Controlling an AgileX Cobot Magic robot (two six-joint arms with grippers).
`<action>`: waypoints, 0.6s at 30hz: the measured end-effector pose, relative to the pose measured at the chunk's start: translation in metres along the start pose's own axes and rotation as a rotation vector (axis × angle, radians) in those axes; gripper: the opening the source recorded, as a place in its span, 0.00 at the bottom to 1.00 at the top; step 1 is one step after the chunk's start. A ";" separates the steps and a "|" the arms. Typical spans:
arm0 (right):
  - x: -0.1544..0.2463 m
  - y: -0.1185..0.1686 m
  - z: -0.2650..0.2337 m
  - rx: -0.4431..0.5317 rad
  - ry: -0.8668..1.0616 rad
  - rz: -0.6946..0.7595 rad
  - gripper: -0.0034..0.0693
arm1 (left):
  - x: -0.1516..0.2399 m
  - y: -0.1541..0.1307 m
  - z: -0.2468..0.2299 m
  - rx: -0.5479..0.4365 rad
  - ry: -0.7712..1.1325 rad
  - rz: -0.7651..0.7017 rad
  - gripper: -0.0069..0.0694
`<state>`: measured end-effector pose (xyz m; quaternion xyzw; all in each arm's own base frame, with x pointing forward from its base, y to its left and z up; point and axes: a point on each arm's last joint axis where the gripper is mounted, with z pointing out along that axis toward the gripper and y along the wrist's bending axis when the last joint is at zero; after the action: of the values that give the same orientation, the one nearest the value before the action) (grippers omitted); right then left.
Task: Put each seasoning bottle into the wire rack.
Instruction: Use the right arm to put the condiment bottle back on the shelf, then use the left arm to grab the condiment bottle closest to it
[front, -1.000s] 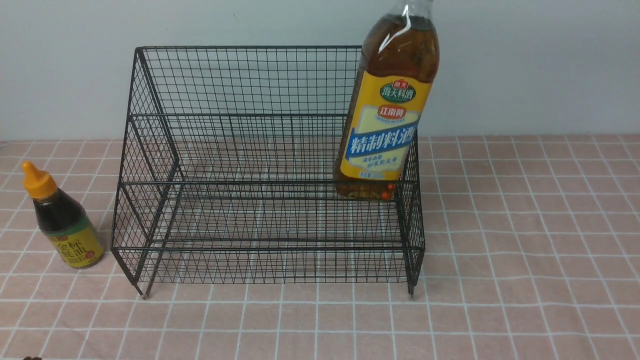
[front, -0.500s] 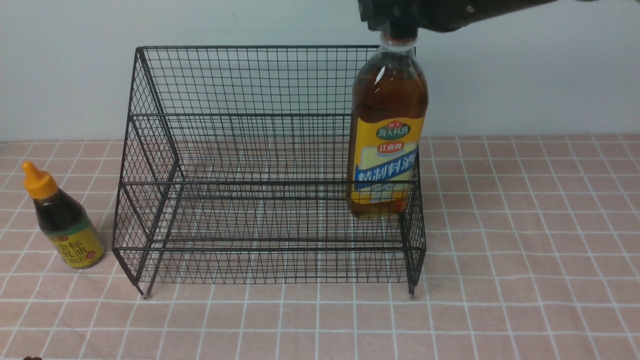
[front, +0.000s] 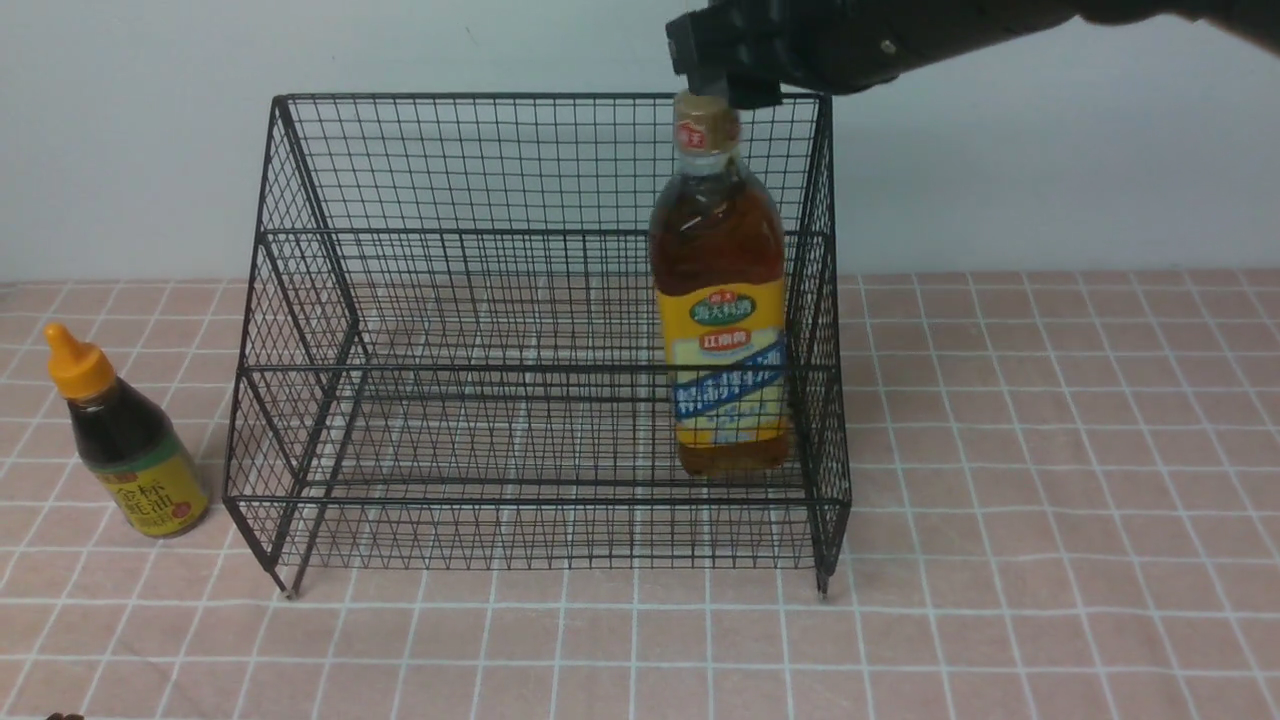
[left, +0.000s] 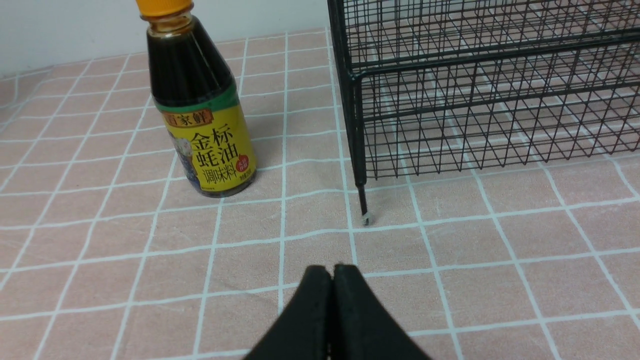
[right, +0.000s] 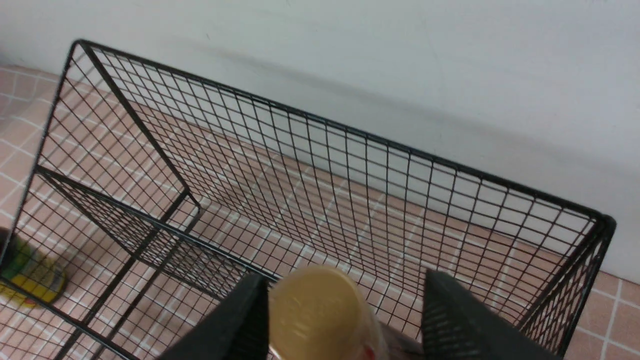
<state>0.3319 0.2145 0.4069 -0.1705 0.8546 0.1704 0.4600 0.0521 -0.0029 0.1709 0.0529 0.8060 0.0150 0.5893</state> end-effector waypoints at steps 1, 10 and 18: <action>-0.001 0.000 -0.002 0.001 -0.004 0.001 0.67 | 0.000 0.000 0.000 0.000 0.000 0.000 0.07; -0.014 -0.005 -0.065 0.056 -0.049 -0.050 0.76 | 0.000 0.000 0.000 0.001 0.000 0.000 0.07; -0.003 -0.019 -0.173 0.173 0.046 -0.063 0.49 | 0.000 0.000 0.000 0.001 0.000 0.000 0.07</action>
<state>0.2161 0.1210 0.4963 -0.1605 0.8706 0.0774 0.4585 0.0521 -0.0029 0.1709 0.0534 0.8060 0.0146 0.5893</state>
